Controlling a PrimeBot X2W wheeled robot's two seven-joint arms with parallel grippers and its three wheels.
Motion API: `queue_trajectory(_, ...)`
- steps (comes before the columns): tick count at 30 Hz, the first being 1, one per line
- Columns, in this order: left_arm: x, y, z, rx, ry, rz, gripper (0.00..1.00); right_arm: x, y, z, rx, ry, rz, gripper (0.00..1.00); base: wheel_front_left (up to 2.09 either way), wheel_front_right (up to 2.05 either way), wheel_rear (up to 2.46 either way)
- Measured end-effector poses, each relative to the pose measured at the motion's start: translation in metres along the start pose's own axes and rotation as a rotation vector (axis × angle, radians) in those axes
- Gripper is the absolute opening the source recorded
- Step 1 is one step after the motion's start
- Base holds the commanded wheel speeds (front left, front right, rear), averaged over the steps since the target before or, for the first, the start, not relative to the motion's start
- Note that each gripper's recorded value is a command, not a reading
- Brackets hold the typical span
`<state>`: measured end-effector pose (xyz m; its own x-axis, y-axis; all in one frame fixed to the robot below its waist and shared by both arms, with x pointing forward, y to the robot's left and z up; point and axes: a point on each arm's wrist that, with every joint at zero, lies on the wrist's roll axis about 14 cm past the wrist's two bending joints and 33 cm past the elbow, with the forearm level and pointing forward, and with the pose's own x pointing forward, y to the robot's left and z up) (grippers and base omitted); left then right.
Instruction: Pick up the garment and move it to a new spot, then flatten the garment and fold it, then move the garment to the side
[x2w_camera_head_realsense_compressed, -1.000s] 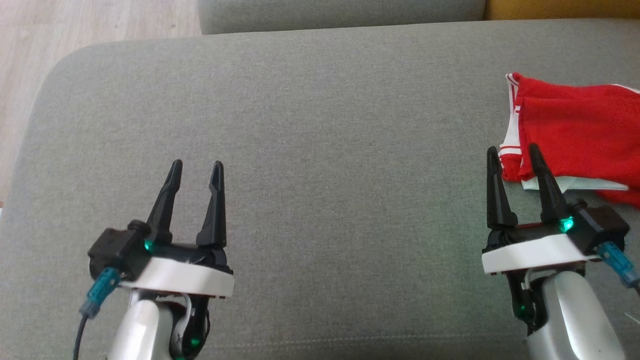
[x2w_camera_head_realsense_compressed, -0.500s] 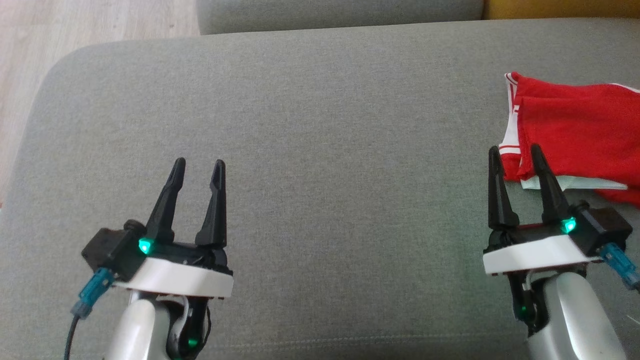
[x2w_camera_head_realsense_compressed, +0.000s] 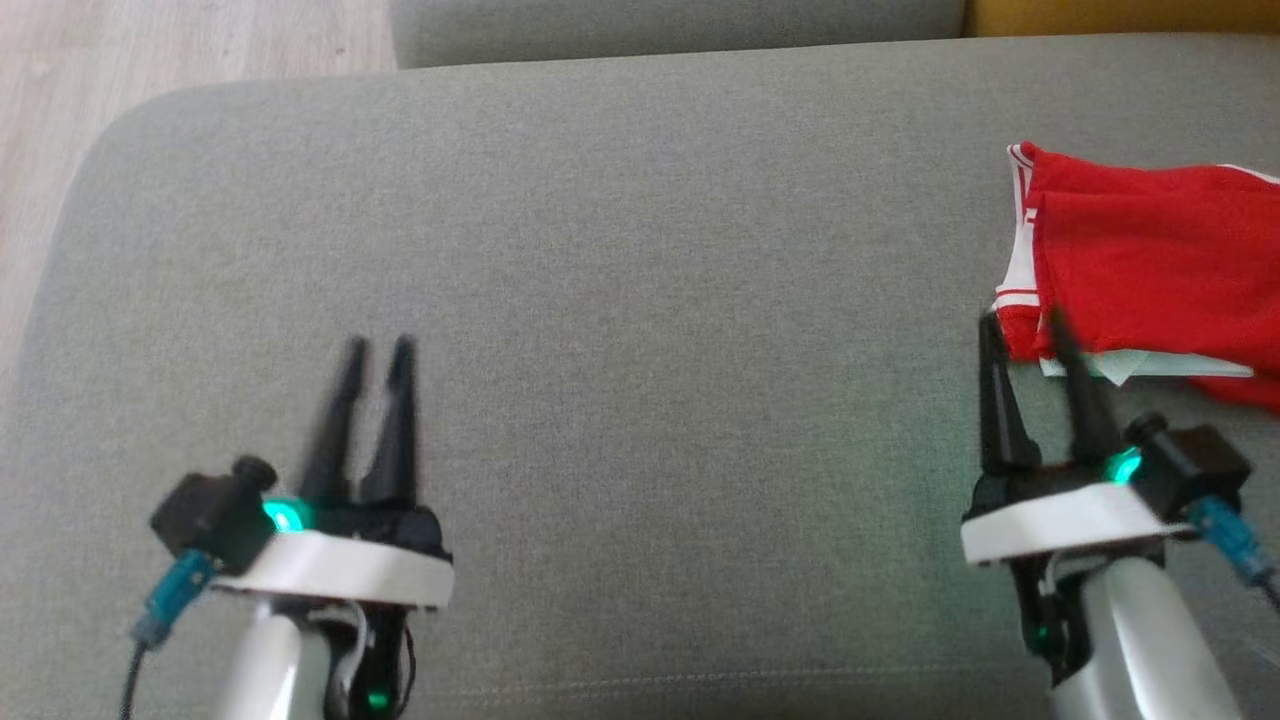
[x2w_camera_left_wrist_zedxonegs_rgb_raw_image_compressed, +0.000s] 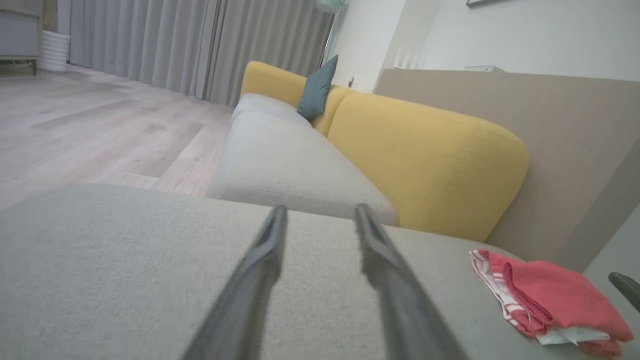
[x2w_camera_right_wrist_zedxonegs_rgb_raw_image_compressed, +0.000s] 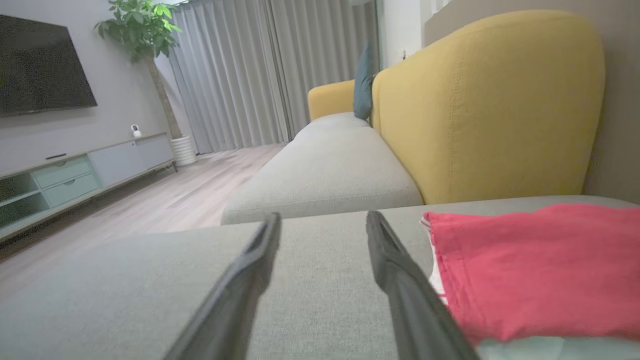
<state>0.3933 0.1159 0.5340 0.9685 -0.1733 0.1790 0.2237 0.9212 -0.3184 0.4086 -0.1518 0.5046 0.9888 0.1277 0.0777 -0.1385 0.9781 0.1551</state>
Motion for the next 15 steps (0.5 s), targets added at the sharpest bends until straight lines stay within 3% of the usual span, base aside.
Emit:
queue_trajectory(5, -0.018, 0.01, -0.03, -0.028, 0.102, 0.047, 0.0, -0.017, -0.003, -0.03, 0.031, 0.096, -0.024, 0.0, 0.0, 0.0, 0.0)
queue_trajectory(15, -0.021, 0.014, -0.031, -0.121, 0.109, 0.08, 0.0, -0.019, -0.007, -0.029, 0.135, 0.096, -0.054, 0.0, 0.0, 0.0, 0.0)
